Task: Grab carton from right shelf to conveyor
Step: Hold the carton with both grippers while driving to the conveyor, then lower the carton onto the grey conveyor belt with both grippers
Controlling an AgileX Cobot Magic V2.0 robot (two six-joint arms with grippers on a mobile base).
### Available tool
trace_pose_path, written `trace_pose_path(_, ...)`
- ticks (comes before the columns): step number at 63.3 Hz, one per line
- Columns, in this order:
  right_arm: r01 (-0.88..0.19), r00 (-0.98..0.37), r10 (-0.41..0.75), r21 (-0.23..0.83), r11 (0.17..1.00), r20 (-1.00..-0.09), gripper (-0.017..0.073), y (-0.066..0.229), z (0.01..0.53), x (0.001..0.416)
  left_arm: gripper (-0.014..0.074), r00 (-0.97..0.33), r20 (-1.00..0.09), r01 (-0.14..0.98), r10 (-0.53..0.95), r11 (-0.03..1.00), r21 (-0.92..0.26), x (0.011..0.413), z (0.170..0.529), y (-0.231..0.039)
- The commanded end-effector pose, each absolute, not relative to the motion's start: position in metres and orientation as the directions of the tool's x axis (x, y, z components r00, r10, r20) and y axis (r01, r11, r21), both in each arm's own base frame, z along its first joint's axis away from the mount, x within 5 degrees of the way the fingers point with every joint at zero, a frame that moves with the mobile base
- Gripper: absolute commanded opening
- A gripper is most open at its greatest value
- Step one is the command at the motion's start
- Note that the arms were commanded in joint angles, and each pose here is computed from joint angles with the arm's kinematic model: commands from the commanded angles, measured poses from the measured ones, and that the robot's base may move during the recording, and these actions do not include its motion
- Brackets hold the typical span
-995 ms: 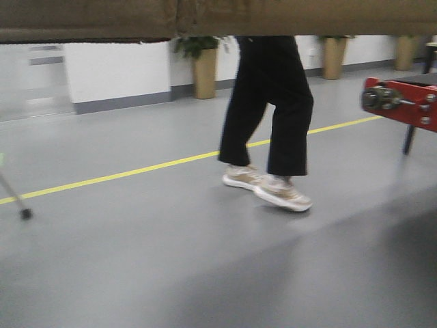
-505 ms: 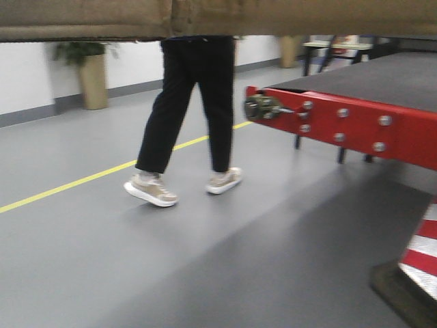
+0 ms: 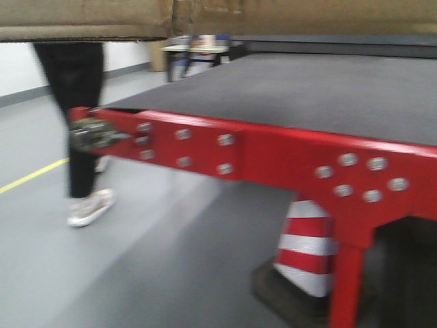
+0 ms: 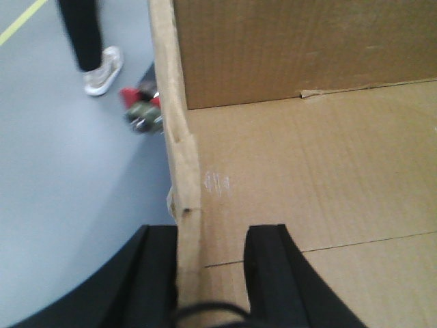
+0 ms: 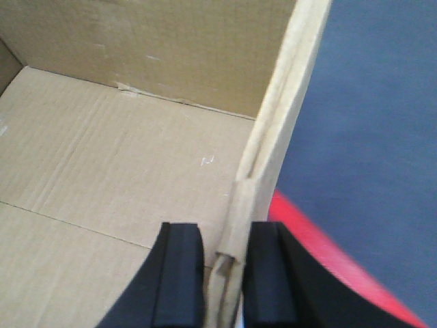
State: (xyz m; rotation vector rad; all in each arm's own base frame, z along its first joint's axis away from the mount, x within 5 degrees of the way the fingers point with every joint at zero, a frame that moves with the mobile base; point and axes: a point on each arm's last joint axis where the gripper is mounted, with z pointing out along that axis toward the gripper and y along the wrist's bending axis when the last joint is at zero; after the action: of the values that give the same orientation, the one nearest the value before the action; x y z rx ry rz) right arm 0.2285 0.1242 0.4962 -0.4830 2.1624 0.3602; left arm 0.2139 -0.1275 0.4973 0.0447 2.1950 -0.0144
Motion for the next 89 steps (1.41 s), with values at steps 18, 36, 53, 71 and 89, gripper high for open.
trace_pose_path(18,-0.51,-0.485,-0.166,0.123,0.851,-0.859,-0.0059,0.132,0.506,0.226,-0.0017,-0.509,-0.859,0.123,0.046,0.992,-0.02,0.211,0.507,-0.136)
trace_pose_path(36,-0.51,-0.483,-0.165,0.123,0.851,-0.86,-0.0059,0.132,0.506,0.226,-0.0017,-0.481,-0.874,0.093,0.063,0.995,0.02,0.213,0.509,-0.132)
trace_pose_path(53,-0.51,-0.482,-0.164,0.123,0.851,-0.861,-0.0059,0.132,0.506,0.226,-0.0017,-0.454,-0.888,0.063,0.081,0.996,0.058,0.214,0.512,-0.128)
trace_pose_path(71,-0.51,-0.482,-0.164,0.123,0.851,-0.861,-0.0059,0.132,0.506,0.226,-0.0017,-0.448,-0.89,0.057,0.085,0.996,0.066,0.215,0.513,-0.127)
trace_pose_path(89,-0.51,-0.482,-0.164,0.123,0.851,-0.861,-0.0059,0.132,0.506,0.226,-0.0017,-0.448,-0.89,0.057,0.085,0.996,0.066,0.215,0.513,-0.127)
